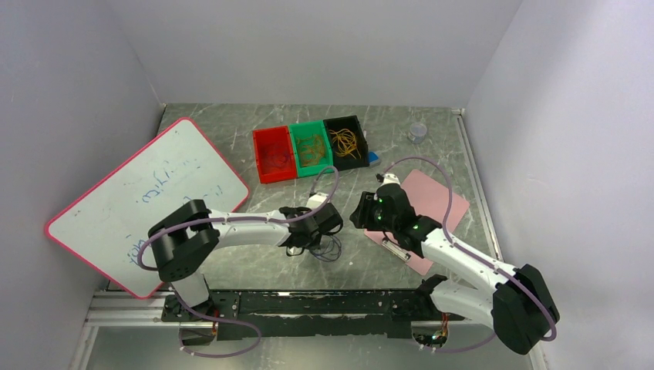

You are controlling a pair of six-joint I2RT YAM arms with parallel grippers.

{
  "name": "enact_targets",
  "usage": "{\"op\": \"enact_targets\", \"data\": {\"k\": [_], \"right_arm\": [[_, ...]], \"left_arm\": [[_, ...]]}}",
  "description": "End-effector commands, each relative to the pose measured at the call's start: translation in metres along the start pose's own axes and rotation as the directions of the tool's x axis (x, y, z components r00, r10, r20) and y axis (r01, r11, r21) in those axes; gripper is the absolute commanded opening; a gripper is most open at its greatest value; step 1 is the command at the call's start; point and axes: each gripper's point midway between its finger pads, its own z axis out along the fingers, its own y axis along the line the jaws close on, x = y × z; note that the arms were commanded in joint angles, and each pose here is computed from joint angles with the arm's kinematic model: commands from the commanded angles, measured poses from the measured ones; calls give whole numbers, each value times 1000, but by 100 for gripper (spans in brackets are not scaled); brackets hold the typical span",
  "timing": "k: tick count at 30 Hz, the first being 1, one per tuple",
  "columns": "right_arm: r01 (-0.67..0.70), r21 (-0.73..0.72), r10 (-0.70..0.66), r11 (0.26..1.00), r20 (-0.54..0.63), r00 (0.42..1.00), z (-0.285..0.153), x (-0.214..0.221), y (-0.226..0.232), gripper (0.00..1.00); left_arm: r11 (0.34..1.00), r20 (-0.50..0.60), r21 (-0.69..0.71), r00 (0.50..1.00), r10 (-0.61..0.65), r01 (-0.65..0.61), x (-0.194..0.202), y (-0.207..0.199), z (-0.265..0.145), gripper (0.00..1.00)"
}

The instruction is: Untangle the cables

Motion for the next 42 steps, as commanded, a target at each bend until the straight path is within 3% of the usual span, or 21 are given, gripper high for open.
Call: {"op": "enact_targets", "data": {"k": [1, 7, 15, 24, 35, 39, 42], "right_arm": [[1, -23, -1, 1000, 26, 1000, 0, -10, 7, 49], [1, -72, 5, 997, 84, 996, -5, -18, 14, 49], [19, -206, 23, 978, 198, 980, -18, -37, 37, 51], [76, -344, 45, 936, 331, 943, -42, -58, 60, 56], [15, -344, 86, 939, 277, 957, -27, -46, 57, 56], [171, -436, 17, 883, 394, 919, -40, -59, 77, 57], [354, -445, -69, 822, 540, 839, -56, -71, 89, 57]], "left_arm": [[999, 106, -41, 994, 21, -17, -31, 2, -13, 7], [999, 252, -35, 967, 30, -22, -79, 8, -62, 7], [989, 401, 130, 916, 7, -64, -128, 0, -120, 7], [959, 444, 262, 896, -16, -113, -144, -2, -135, 7], [951, 401, 299, 915, -53, -75, -133, -1, -122, 7], [951, 416, 298, 908, -52, -81, -142, -1, -132, 7], [950, 447, 299, 893, -54, -92, -157, -1, -147, 7]]}}
